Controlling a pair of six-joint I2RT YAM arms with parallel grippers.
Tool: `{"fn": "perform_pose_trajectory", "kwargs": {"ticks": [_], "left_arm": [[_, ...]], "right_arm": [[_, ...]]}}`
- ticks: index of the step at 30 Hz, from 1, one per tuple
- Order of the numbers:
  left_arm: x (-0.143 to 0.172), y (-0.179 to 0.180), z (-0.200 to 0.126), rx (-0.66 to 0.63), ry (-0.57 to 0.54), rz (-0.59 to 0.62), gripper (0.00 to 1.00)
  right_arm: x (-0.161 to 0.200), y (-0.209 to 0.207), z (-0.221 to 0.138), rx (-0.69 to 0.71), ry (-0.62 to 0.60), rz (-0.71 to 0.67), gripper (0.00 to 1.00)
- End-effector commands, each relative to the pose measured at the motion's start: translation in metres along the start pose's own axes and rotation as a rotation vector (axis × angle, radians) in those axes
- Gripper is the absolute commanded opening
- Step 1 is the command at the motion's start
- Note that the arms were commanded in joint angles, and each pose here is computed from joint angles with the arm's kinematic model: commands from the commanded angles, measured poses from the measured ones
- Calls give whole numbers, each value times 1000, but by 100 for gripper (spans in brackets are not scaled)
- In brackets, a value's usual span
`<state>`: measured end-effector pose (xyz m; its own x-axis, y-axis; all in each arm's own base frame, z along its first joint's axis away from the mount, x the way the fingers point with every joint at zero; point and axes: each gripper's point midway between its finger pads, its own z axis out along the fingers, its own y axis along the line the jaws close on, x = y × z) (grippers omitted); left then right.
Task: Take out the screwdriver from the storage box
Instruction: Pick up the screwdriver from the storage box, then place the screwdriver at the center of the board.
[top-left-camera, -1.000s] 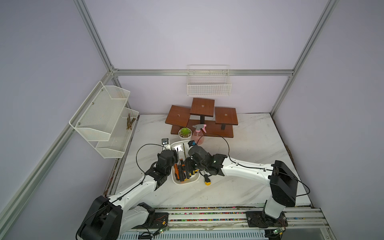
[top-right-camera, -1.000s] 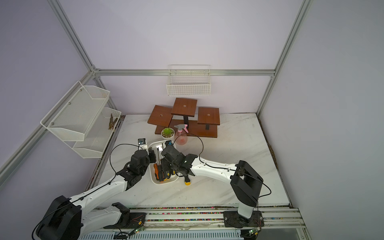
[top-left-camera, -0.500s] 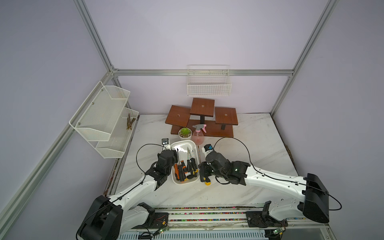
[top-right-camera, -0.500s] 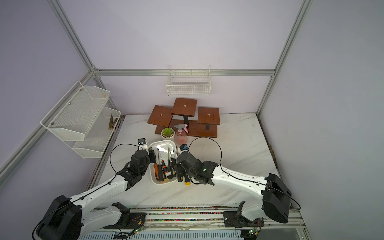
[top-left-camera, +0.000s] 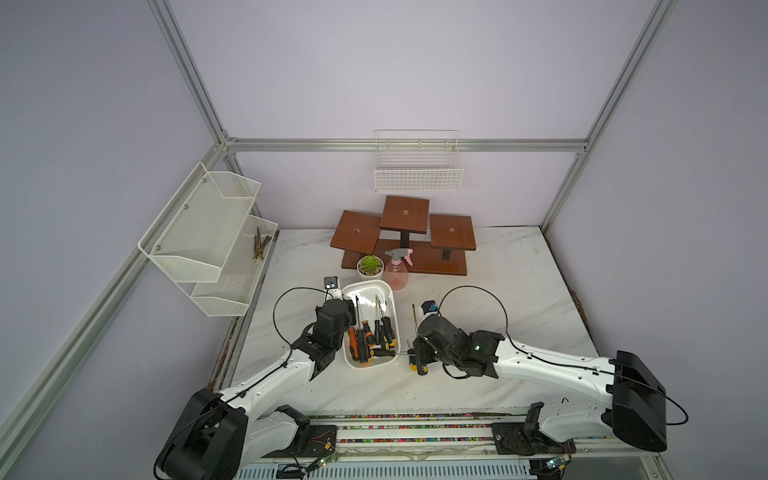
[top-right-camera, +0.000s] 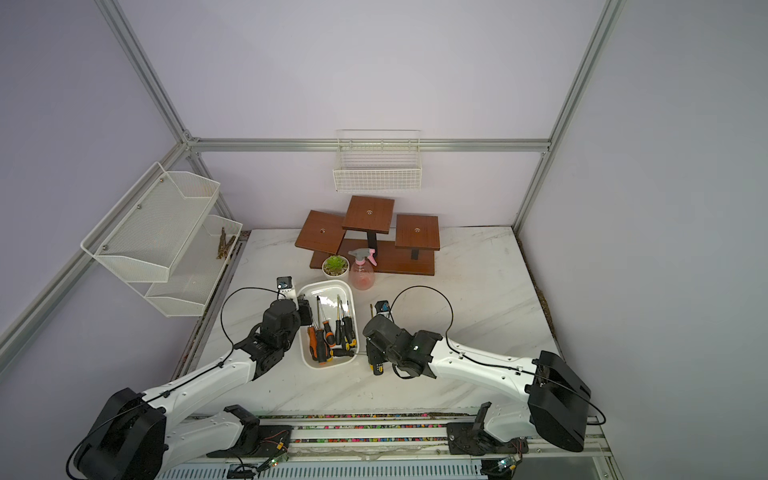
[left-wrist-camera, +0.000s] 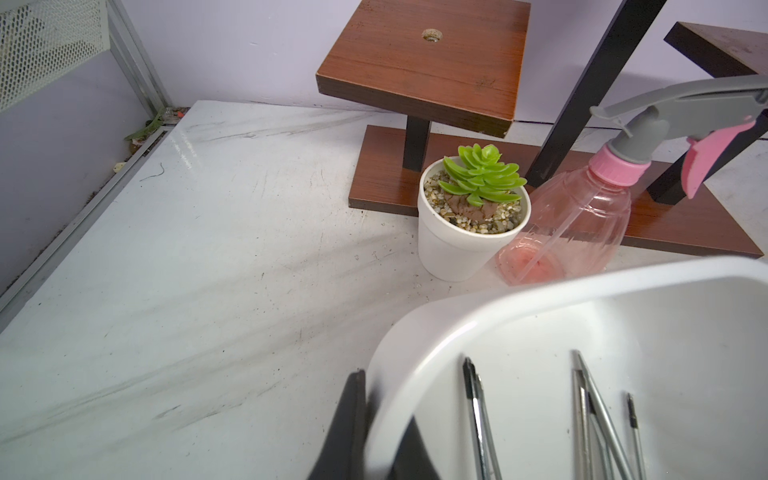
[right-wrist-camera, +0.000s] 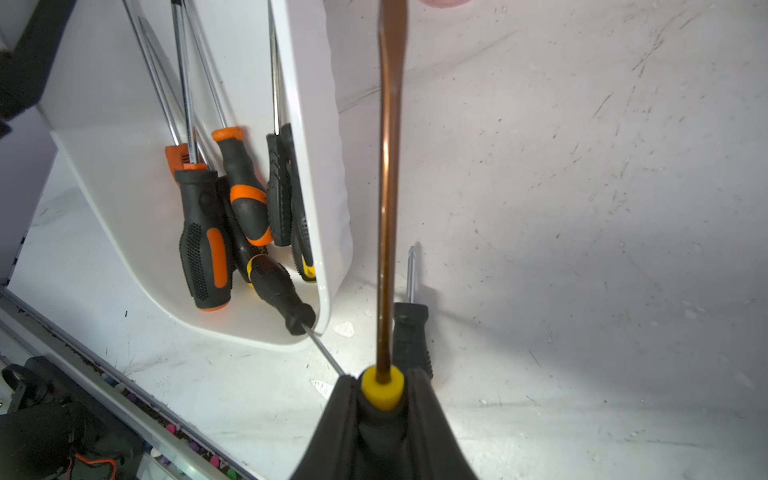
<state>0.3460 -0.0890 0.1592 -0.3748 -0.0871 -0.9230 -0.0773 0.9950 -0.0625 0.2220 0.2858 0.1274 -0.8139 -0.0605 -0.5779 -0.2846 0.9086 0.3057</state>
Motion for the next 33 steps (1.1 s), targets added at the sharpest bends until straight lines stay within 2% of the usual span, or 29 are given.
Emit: {"fn": "perform_pose_trajectory", "kwargs": {"ticks": [1,7,11,18,33], "left_arm": [[-27,-7,-1,13,-75,-30,0],[-28,-7,-1,14,-74,-29,0],[-27,-7,-1,14,-73,-29,0],[-27,-7,-1,12,-74,-30,0],[-28,-6,-1,6,-78,-33,0]], "right_arm": [[-9,-6,-13,0,-46,28,0],[-12,-17,-27,-5,-95,45,0],[-5,-34,-24,34,-70,54,0],[10,-47,-1,67,13,37,0],[42,-37,51,20,197,31,0]]}}
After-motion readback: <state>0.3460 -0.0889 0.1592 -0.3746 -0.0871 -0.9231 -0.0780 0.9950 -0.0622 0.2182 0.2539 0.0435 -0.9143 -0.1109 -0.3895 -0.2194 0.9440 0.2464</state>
